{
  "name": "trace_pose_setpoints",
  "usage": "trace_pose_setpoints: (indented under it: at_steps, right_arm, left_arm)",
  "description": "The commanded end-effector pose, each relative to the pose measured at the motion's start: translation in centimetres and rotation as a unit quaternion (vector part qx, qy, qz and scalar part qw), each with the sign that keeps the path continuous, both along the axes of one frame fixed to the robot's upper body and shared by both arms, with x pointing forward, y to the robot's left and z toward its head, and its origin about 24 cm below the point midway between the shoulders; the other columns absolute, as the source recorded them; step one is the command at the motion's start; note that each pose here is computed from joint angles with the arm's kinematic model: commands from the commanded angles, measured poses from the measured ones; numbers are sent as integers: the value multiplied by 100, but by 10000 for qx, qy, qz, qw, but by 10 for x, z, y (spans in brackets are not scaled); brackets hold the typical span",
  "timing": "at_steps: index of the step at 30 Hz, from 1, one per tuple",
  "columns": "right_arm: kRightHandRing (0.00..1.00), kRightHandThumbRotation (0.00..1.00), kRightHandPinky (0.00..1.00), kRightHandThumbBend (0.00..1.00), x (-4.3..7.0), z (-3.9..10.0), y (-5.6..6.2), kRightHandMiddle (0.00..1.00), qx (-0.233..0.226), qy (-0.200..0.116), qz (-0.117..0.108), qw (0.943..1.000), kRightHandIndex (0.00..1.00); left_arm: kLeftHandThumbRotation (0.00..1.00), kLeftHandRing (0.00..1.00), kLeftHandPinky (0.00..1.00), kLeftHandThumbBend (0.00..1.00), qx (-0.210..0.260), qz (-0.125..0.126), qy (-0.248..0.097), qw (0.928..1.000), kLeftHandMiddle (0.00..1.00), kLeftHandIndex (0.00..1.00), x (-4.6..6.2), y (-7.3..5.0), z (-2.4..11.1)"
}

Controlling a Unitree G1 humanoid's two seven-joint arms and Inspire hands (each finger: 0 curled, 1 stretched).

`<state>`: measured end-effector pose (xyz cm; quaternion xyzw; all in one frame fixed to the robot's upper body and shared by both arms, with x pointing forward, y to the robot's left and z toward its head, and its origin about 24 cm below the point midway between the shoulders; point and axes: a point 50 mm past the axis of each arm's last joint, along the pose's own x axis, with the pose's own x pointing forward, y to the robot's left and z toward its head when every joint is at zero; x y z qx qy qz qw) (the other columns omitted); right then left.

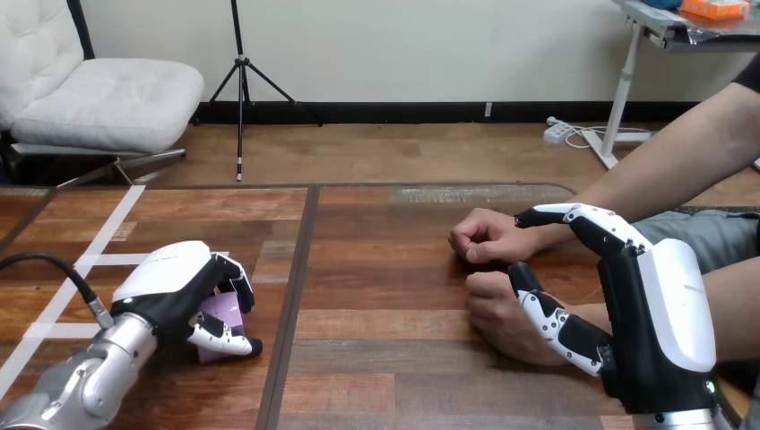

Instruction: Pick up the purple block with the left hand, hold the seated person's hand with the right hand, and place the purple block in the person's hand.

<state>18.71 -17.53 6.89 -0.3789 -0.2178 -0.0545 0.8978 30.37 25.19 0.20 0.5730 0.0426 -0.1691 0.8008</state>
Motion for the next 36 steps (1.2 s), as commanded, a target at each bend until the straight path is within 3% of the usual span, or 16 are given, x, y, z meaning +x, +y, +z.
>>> trace_pose_setpoints:
  at_steps: [1, 21, 30, 36]
  right_arm:
    - [75, 2, 73, 35, 5, 19, 2, 69, 0, -410, 110, 9991, 64]
    - [75, 3, 73, 36, 5, 19, 2, 69, -1, -431, 116, 9990, 64]
    - [75, 3, 73, 36, 5, 19, 1, 69, -16, -437, 116, 9990, 64]
    - [75, 2, 72, 36, 5, 19, 1, 69, -20, -460, 114, 9989, 64]
  left_arm:
    - [10, 44, 40, 54, -247, 6, -581, 9980, 49, 48, 14, -7, 18]
    - [12, 44, 44, 56, -490, 154, -871, 9949, 49, 49, 13, -11, 16]
    - [6, 43, 43, 59, -979, 230, -1191, 9878, 48, 49, 8, -13, 17]
    - [5, 43, 39, 62, -1637, 356, -1251, 9779, 49, 49, 6, -16, 17]
